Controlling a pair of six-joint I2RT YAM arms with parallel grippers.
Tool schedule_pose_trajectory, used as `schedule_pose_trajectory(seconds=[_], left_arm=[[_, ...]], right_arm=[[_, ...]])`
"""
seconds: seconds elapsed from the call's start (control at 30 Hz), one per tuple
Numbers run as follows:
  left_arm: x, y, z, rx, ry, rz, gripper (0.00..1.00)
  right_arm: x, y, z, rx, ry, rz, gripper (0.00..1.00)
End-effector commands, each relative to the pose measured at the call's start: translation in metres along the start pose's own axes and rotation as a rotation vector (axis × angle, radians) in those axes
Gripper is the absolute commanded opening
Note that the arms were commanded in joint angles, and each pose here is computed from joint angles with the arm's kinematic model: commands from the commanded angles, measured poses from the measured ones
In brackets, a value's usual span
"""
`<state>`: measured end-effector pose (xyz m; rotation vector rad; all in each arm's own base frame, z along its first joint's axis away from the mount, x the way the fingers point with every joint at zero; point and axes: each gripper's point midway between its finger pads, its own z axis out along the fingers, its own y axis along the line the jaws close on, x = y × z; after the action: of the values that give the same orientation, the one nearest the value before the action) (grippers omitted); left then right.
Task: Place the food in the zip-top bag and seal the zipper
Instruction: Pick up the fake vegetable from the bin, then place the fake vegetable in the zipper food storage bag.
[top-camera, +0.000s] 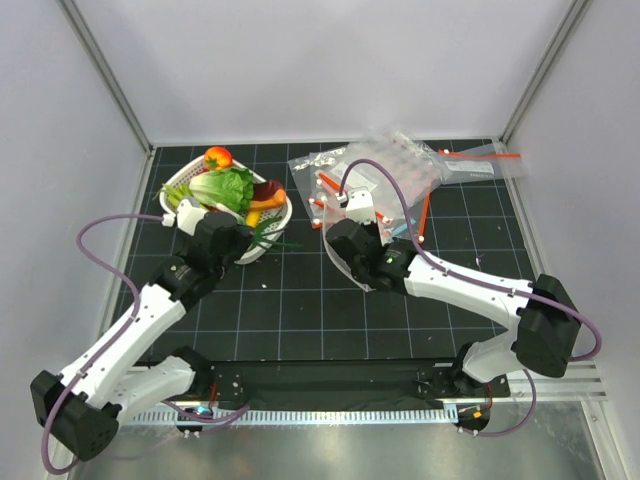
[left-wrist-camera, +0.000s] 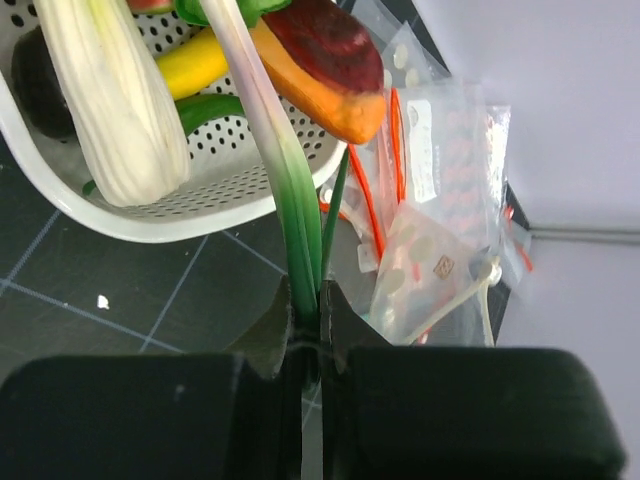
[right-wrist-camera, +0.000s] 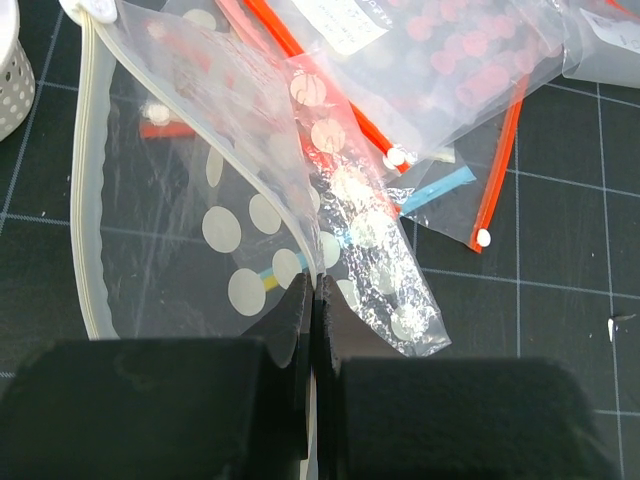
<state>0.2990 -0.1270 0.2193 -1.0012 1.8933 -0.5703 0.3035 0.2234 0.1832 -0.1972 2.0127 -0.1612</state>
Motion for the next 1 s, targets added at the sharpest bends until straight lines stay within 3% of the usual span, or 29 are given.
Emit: schedule_pose_trajectory(seconds=[0.0,0.17,0.33,0.5,0.73,0.97], left_arm=[[-0.009,-0.005,-0.019,0.052,-0.027,0.154,0.00],[0.002,-0.018,-0.027,0.180,-0.029,0.284,0.00],[0.017,-0.062,-0.041,0.479,-0.027,0.267,0.00],[0.039,-0.094,-0.061,0.752,0.014,0.380,0.00],[0.030,-0.101,-0.088,0.901,-0.057,0.448,0.00],[0.006,-0.096,-0.124,1.028,-0.188,0.406,0.00]], right_arm=[[-0.019,-0.001,-0.007,-0.025,-0.057,0.062,0.01],[-0.020,0.004,-0.010,-0.063,-0.055,0.078,0.01],[-0.017,0.009,-0.010,-0.084,-0.043,0.085,0.01],[-0.014,0.021,-0.011,-0.143,-0.020,0.109,0.01],[-0.016,0.019,-0.013,-0.151,-0.016,0.133,0.01],[-0.010,0.023,-0.006,-0.221,0.030,0.178,0.01]])
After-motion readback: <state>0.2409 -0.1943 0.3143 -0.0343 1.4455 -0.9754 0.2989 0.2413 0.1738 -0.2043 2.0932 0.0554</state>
